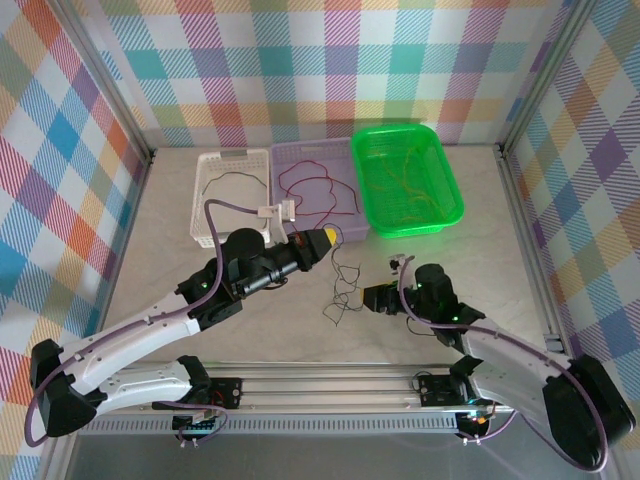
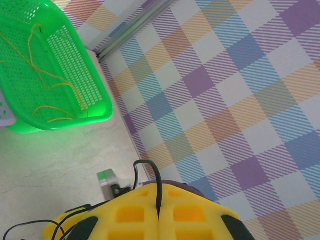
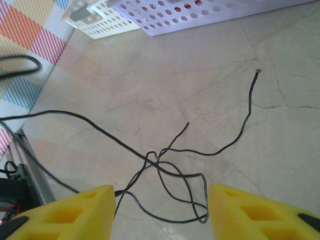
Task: Untangle the cables
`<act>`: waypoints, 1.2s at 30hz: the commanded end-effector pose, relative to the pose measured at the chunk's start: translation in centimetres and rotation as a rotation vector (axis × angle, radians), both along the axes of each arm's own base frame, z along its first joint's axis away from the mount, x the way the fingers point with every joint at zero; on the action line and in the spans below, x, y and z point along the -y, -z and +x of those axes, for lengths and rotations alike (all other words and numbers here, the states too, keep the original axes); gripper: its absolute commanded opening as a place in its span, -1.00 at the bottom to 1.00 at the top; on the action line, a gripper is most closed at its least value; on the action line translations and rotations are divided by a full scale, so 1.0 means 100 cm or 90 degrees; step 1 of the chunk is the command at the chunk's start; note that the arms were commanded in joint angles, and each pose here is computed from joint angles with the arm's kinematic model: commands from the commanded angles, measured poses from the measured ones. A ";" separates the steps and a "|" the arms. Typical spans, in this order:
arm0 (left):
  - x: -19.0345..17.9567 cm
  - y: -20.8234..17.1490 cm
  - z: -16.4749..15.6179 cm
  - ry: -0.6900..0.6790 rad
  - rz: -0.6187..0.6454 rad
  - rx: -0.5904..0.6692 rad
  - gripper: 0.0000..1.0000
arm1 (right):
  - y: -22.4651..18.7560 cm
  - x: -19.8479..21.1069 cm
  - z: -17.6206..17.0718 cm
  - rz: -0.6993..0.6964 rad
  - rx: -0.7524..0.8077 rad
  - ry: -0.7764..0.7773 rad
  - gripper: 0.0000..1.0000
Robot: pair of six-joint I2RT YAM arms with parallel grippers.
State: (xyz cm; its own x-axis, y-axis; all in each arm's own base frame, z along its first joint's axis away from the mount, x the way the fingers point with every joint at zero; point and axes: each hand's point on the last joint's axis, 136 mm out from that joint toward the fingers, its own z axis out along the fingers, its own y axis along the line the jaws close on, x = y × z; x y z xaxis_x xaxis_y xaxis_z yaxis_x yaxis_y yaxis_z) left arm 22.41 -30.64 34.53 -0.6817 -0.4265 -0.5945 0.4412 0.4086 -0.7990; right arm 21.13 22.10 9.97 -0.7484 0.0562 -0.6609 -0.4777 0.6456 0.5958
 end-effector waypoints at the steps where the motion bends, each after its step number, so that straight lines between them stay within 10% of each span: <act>1: -0.005 -0.029 -0.009 0.009 -0.048 0.018 -1.00 | -0.022 -0.017 0.017 0.005 0.089 -0.016 0.04; 10: -0.013 -0.039 -0.015 0.009 -0.074 0.021 -1.00 | 0.004 -0.029 0.030 -0.031 0.081 -0.019 -0.15; 23: -0.030 -0.054 -0.024 0.000 -0.112 0.033 -1.00 | 0.011 -0.034 0.038 -0.041 0.082 0.001 -1.00; 36: -0.103 -0.093 -0.033 -0.123 0.002 0.139 -1.00 | 0.037 0.068 0.029 -0.237 -0.018 0.254 -1.00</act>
State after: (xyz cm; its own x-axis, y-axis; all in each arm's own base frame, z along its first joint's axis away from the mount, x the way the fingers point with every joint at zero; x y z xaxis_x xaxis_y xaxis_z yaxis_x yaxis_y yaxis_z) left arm 19.28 -23.14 41.80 -0.5453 -0.5312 -0.6485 0.5010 0.4137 -0.7602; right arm 24.98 19.35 8.70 -0.6750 0.0841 -0.7330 -0.3214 0.8608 0.3947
